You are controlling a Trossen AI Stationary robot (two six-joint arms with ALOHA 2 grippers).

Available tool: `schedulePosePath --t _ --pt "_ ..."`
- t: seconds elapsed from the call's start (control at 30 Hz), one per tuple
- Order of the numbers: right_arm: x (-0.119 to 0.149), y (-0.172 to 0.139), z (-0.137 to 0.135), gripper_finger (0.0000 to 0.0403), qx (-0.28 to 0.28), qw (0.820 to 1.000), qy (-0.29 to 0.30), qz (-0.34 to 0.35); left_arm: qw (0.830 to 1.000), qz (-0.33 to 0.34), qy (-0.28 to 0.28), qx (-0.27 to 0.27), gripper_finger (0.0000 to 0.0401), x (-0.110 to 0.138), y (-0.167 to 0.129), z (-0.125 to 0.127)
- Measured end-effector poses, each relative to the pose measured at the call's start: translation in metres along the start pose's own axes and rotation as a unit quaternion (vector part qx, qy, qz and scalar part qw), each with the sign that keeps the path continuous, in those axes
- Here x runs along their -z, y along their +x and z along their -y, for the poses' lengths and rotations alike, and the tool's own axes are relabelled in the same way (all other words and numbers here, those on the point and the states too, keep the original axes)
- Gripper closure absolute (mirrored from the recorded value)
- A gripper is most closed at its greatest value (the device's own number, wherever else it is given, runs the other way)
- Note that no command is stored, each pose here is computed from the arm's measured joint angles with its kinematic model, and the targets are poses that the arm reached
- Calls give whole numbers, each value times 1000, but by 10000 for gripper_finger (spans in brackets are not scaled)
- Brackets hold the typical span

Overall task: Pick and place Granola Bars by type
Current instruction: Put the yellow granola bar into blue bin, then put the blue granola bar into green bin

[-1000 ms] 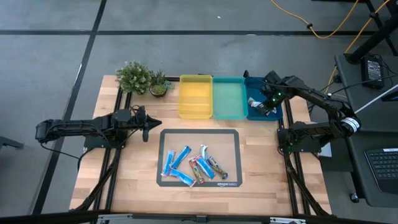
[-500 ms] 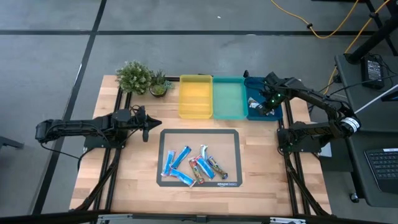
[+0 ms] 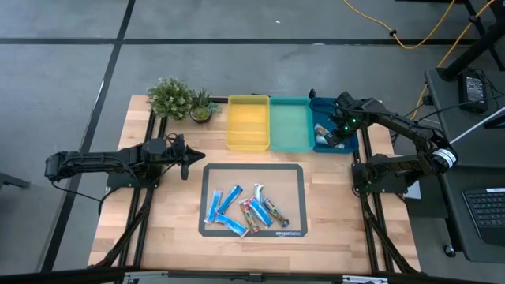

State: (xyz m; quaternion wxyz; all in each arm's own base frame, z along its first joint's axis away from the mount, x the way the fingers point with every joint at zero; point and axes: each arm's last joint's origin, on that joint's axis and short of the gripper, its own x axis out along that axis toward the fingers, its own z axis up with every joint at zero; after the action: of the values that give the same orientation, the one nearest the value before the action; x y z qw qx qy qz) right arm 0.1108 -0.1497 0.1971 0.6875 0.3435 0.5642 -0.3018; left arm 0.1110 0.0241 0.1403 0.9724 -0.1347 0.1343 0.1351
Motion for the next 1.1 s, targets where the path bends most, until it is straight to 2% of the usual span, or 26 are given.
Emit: schedulePosePath --t 0.17,0.27,0.5,0.6,0.8,0.87,0.97,1.03,1.1 --pt "0 0 0 230 0 1000 3 0 1000 0 0 0 390 0 0 0" --pt "-1 -3 -4 216 -11 1000 -1 1 1000 0 0 0 388 0 0 0" --pt "-11 -30 -43 233 -87 991 -105 14 1000 0 0 0 391 0 0 0" --pt "-14 -47 -67 244 -100 980 -167 34 1000 0 0 0 388 0 0 0" --pt "-16 -80 -107 257 -103 958 -252 87 1000 0 0 0 391 0 0 0" --pt "-14 -89 -118 257 -107 947 -285 103 1000 0 0 0 392 0 0 0" --pt "-9 -100 -134 257 -118 920 -353 122 1000 0 0 0 392 0 0 0" --pt "-3 -103 -146 257 -125 895 -408 129 1000 0 0 0 390 0 0 0" --pt "6 -104 -157 257 -137 862 -471 129 1000 0 0 0 389 0 0 0"
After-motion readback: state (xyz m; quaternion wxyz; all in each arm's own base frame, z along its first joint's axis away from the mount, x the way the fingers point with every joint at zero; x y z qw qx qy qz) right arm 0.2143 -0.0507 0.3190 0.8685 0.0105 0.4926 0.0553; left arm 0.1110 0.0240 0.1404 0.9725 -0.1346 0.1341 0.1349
